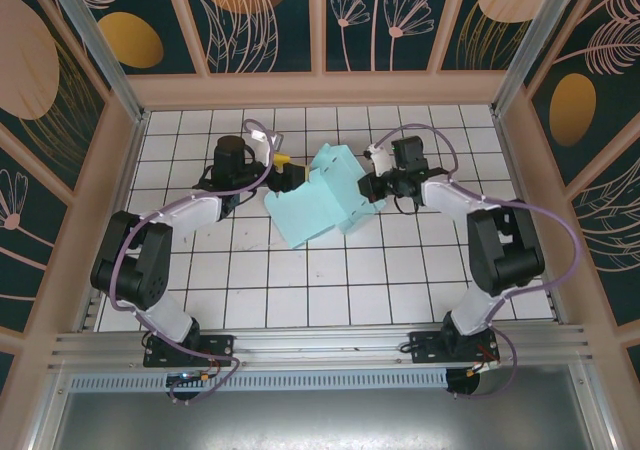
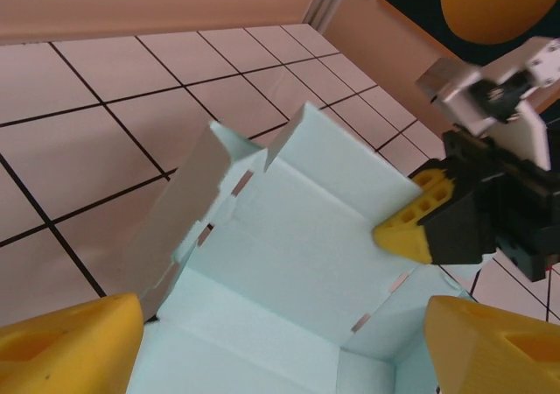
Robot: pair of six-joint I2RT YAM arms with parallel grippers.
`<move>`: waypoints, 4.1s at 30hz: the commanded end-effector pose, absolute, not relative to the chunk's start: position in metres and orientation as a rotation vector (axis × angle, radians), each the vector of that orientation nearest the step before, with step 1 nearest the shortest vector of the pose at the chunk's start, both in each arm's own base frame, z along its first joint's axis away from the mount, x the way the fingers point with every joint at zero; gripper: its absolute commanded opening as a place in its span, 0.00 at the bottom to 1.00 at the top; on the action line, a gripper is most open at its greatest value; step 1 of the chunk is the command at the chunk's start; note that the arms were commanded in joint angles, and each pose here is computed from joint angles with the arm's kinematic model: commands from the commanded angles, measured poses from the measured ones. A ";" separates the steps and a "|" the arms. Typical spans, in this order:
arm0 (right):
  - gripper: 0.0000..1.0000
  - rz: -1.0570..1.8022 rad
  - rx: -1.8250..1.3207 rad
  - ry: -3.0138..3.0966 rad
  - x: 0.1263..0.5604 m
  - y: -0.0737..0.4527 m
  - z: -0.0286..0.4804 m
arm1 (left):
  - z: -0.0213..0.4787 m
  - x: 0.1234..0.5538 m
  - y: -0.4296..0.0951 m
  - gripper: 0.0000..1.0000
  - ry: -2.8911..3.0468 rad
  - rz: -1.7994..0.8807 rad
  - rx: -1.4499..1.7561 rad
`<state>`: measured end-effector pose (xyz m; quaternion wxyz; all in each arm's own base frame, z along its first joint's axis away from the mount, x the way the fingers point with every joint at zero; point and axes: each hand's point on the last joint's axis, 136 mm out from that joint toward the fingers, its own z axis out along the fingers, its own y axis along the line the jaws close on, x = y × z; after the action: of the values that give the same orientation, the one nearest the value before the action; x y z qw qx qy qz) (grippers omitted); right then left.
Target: Fold the paper box
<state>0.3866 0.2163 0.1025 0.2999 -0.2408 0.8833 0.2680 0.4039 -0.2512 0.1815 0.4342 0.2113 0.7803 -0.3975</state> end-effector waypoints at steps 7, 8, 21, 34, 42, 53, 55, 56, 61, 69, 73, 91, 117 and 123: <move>0.32 0.875 -0.383 2.349 0.417 0.199 0.105 | 0.165 0.401 -0.249 0.84 1.986 -0.963 0.526; 0.38 0.894 -0.380 2.333 0.419 0.200 0.108 | 0.162 0.400 -0.249 0.84 1.993 -0.966 0.527; 0.32 0.960 -0.361 2.363 0.422 0.202 0.089 | 0.158 0.398 -0.250 0.84 2.001 -0.971 0.550; 0.00 0.834 -0.411 2.329 0.419 0.190 0.102 | 0.168 0.403 -0.248 0.85 1.968 -0.956 0.520; 0.00 0.455 -0.564 2.351 0.414 0.170 0.099 | 0.178 0.413 -0.238 0.89 1.927 -0.953 0.432; 0.00 0.068 -0.659 2.233 0.415 0.171 0.114 | 0.163 0.411 -0.243 0.90 1.989 -0.960 0.497; 0.00 0.079 -0.660 2.219 0.416 0.175 0.118 | 0.144 0.405 -0.245 0.91 2.050 -0.868 0.590; 0.00 0.075 -0.669 2.213 0.417 0.176 0.119 | 0.137 0.404 -0.243 0.92 2.069 -0.808 0.620; 0.00 -0.111 -0.759 2.160 0.421 0.181 0.117 | 0.127 0.406 -0.240 0.93 2.093 -0.726 0.630; 0.00 -0.350 -0.844 2.032 0.425 0.183 0.128 | 0.132 0.411 -0.240 0.93 2.072 -0.757 0.568; 0.00 -0.485 -0.901 1.947 0.423 0.189 0.133 | 0.133 0.415 -0.234 0.93 2.066 -0.763 0.528; 0.00 -0.855 -1.082 1.668 0.417 0.221 0.124 | 0.131 0.420 -0.222 0.94 2.053 -0.795 0.455; 0.00 -1.144 -1.102 1.398 0.406 0.261 0.122 | 0.128 0.424 -0.201 0.96 2.042 -0.781 0.354; 0.00 -1.126 -1.099 1.399 0.403 0.267 0.123 | 0.119 0.432 -0.195 0.96 2.060 -0.777 0.322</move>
<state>0.4022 0.2649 0.1152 0.4834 -0.4733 0.5713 -0.4647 0.4234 -0.1987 0.1220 0.4351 0.1414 0.8328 -0.3116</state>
